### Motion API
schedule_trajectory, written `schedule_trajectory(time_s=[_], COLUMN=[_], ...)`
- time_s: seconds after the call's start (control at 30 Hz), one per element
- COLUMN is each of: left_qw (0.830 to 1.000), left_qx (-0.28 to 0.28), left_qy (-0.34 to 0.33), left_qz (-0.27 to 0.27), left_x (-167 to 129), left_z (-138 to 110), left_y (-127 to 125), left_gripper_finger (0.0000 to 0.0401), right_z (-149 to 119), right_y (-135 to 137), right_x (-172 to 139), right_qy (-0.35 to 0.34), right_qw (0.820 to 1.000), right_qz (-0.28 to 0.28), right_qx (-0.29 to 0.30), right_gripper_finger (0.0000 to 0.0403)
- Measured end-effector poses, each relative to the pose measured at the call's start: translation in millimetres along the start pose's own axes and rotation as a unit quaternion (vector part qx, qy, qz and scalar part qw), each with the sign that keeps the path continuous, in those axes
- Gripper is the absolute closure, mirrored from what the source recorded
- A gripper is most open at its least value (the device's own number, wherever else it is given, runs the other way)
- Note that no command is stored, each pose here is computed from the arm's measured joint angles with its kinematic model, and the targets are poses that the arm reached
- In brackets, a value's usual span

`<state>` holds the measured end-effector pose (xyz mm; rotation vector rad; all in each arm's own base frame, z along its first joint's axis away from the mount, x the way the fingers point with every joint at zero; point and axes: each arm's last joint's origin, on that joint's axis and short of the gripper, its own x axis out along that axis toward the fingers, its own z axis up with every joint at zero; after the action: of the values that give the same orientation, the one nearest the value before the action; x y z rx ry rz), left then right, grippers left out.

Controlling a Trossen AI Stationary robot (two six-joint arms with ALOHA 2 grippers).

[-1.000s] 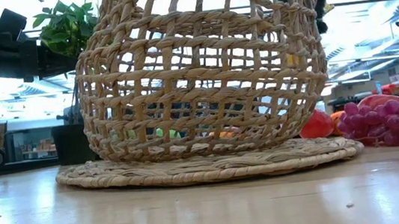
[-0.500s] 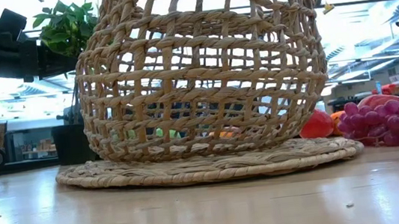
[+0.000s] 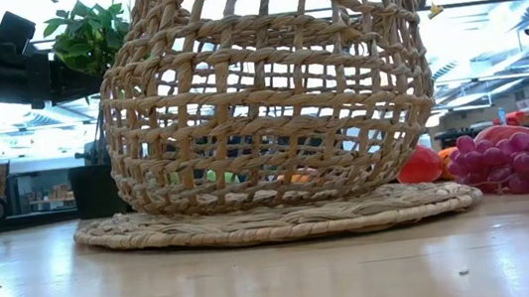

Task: Build produce basket
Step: Put the bell pepper into the woven basket

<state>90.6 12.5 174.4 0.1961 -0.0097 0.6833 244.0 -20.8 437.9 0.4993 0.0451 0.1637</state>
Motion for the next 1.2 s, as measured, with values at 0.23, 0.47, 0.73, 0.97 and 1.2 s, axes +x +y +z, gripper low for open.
schedule_trajectory(time_s=[0.23, 0.47, 0.73, 0.97, 1.2], left_qw=[1.0, 1.0, 1.0, 1.0, 1.0], left_qx=[0.0, 0.0, 0.0, 0.0, 0.0], left_qy=[0.0, 0.0, 0.0, 0.0, 0.0], left_qz=[0.0, 0.0, 0.0, 0.0, 0.0], left_x=[0.0, 0.0, 0.0, 0.0, 0.0], left_z=[0.0, 0.0, 0.0, -0.1, -0.1], left_y=[0.0, 0.0, 0.0, 0.0, -0.1], left_gripper_finger=[0.0013, 0.0013, 0.0013, 0.0013, 0.0013], right_z=[-14.1, -4.2, 8.7, 21.4, 25.1], right_y=[19.8, 33.8, 38.3, 33.1, 26.5], right_x=[22.1, 38.8, 51.2, 51.7, 56.2], right_qy=[0.063, 0.13, 0.109, 0.083, 0.104], right_qw=[0.996, 0.984, 0.993, 0.996, 0.991], right_qz=[-0.058, -0.11, -0.039, 0.01, 0.083], right_qx=[-0.012, -0.048, -0.034, 0.02, 0.027], right_gripper_finger=[0.0094, 0.0094, 0.0094, 0.0094, 0.0094])
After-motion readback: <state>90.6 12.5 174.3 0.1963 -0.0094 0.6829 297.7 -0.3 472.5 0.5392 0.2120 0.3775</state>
